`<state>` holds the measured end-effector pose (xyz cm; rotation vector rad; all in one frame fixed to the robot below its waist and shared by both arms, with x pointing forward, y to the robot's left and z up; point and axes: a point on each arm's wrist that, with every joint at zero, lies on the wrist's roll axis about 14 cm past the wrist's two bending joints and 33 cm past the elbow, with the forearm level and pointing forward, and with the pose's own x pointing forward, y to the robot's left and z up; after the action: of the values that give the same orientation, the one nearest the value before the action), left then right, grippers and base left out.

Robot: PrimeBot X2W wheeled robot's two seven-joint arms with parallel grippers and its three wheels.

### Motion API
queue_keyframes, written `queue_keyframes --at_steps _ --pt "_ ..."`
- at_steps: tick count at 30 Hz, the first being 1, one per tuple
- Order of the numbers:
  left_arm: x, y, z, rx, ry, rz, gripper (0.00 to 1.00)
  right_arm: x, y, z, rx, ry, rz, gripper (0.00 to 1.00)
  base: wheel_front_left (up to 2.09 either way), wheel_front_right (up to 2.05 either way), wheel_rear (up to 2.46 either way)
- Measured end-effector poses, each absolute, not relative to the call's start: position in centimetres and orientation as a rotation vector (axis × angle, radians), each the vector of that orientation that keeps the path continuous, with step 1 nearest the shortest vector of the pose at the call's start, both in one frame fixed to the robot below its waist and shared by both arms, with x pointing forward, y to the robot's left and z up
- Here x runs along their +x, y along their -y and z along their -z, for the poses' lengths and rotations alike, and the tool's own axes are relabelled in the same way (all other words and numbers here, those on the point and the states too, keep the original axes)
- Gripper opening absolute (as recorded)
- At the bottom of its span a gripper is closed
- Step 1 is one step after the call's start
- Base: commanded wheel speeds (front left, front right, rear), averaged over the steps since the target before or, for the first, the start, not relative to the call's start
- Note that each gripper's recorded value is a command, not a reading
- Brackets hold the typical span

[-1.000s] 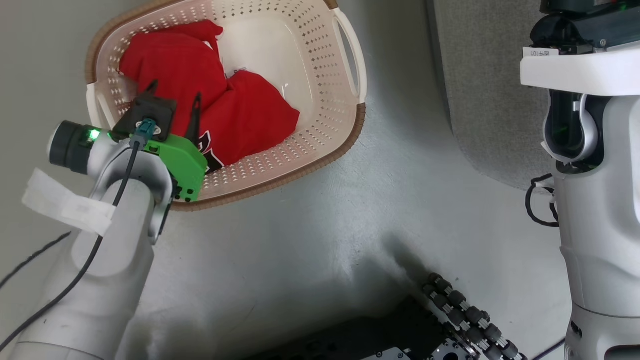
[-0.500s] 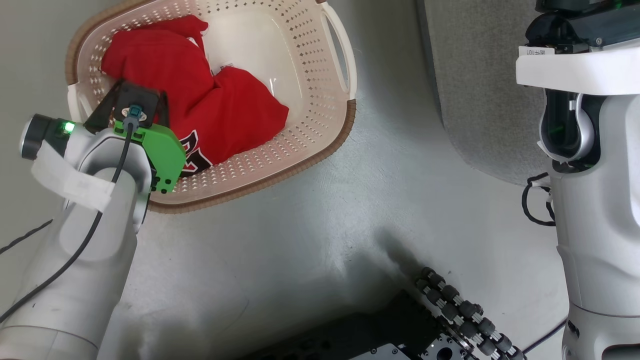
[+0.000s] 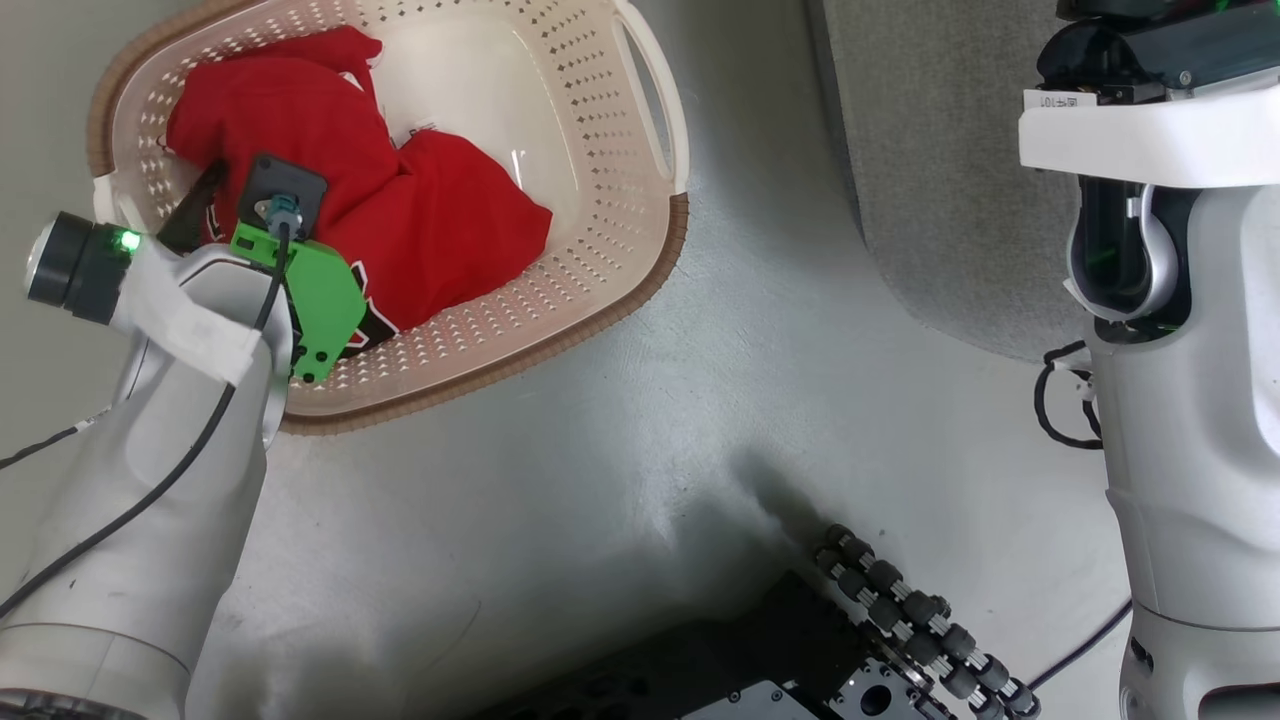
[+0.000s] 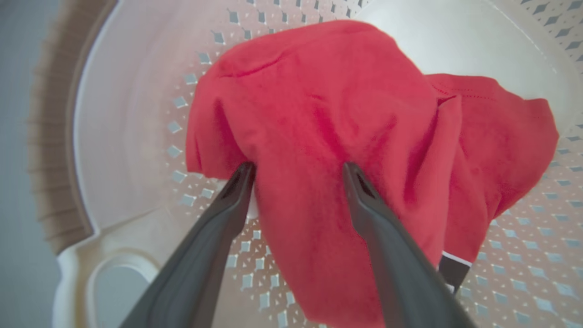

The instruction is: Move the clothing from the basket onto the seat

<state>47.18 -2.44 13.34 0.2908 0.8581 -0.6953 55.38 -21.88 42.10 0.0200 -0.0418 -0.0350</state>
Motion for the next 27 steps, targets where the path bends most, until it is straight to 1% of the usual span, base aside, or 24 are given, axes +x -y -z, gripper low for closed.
queue_keyframes --at_steps 5,6,7,8,9,10,18,27 --pt "47.1 2.7 -12.9 0.38 -0.852 0.742 1.0 55.2 21.9 -41.9 0.016 0.034 0.034 1.0 0.0 0.0 0.0" --pt "47.2 2.8 -12.9 0.382 -0.855 0.742 0.87 55.2 21.9 -41.9 0.015 0.033 0.035 1.0 0.0 0.0 0.0" --pt "47.3 2.9 -12.9 0.384 -0.853 0.739 0.5 55.2 22.0 -41.9 0.015 0.033 0.036 1.0 0.0 0.0 0.0" --pt "47.3 3.2 -13.0 0.382 -0.85 0.743 0.34 55.2 22.1 -41.9 0.019 0.032 0.038 1.0 0.0 0.0 0.0" --pt "47.3 3.5 -13.1 0.378 -0.847 0.747 0.12 55.2 22.1 -41.9 0.022 0.031 0.04 1.0 0.0 0.0 0.0" --pt "47.3 3.5 -13.1 0.378 -0.847 0.747 0.0 55.2 22.1 -41.9 0.022 0.031 0.04 1.0 0.0 0.0 0.0" --pt "47.4 5.9 -14.9 0.316 -0.789 0.771 0.0 55.0 22.4 -42.2 0.037 0.032 0.053 1.0 0.0 0.0 0.0" --pt "47.8 8.6 -19.1 0.154 -0.685 0.788 0.0 54.7 22.4 -43.2 0.049 0.04 0.059 1.0 0.0 0.0 0.0"
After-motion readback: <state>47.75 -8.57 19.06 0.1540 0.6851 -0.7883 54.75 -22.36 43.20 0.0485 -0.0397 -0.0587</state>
